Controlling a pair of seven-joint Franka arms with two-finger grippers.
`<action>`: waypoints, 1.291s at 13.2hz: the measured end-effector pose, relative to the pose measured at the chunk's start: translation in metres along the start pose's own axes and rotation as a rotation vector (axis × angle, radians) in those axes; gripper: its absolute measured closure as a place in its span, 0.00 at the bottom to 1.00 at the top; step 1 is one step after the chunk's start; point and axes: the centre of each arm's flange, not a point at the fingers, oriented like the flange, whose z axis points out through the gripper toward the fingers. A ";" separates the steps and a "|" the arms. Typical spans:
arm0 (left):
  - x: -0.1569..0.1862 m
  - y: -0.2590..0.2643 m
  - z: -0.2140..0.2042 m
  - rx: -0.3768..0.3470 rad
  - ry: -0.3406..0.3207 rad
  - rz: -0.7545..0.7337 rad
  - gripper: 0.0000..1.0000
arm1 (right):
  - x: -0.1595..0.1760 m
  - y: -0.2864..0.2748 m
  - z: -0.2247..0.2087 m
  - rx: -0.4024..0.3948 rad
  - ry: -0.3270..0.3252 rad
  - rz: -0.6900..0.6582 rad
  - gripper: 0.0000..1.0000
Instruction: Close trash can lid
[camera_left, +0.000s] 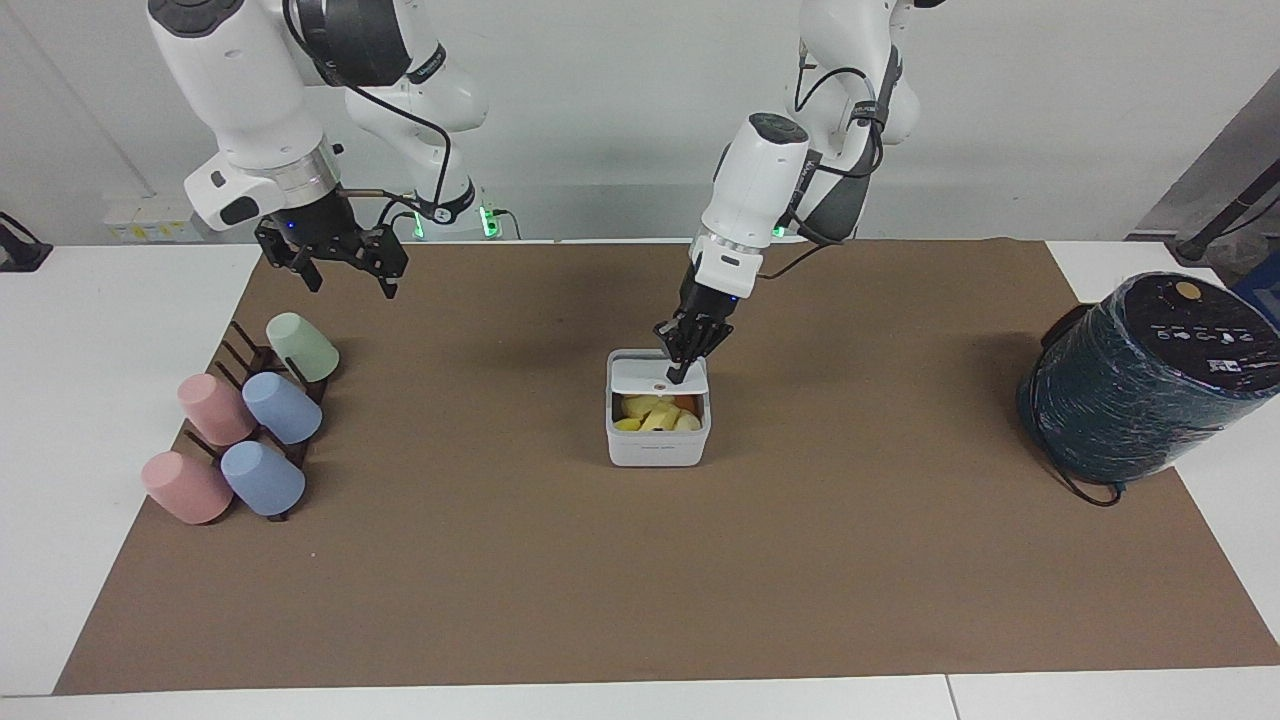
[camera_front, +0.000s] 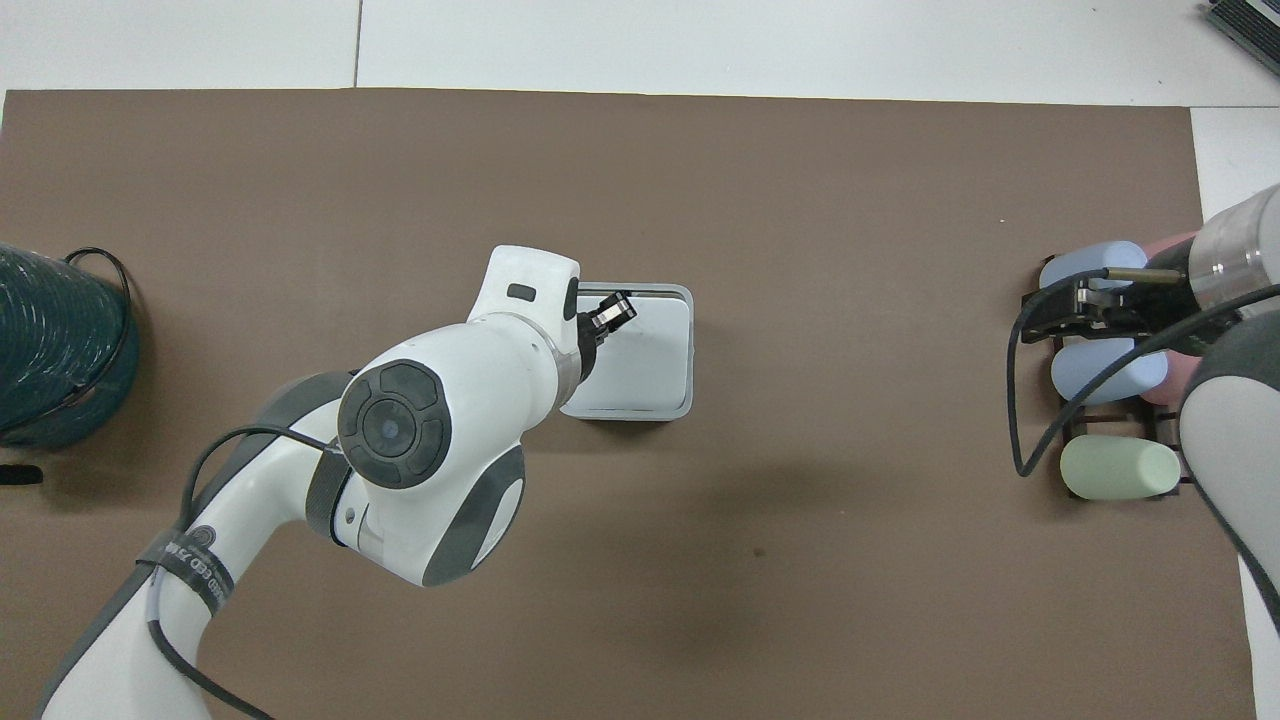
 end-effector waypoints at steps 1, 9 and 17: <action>0.001 -0.002 0.007 0.000 0.002 -0.002 0.97 | 0.000 0.000 0.000 0.000 0.000 0.000 0.00; 0.003 -0.010 0.042 -0.006 0.013 -0.011 0.97 | 0.000 0.000 0.000 0.000 0.000 0.000 0.00; 0.007 -0.003 0.049 -0.006 0.011 -0.012 0.97 | 0.000 0.000 0.000 0.000 0.000 0.000 0.00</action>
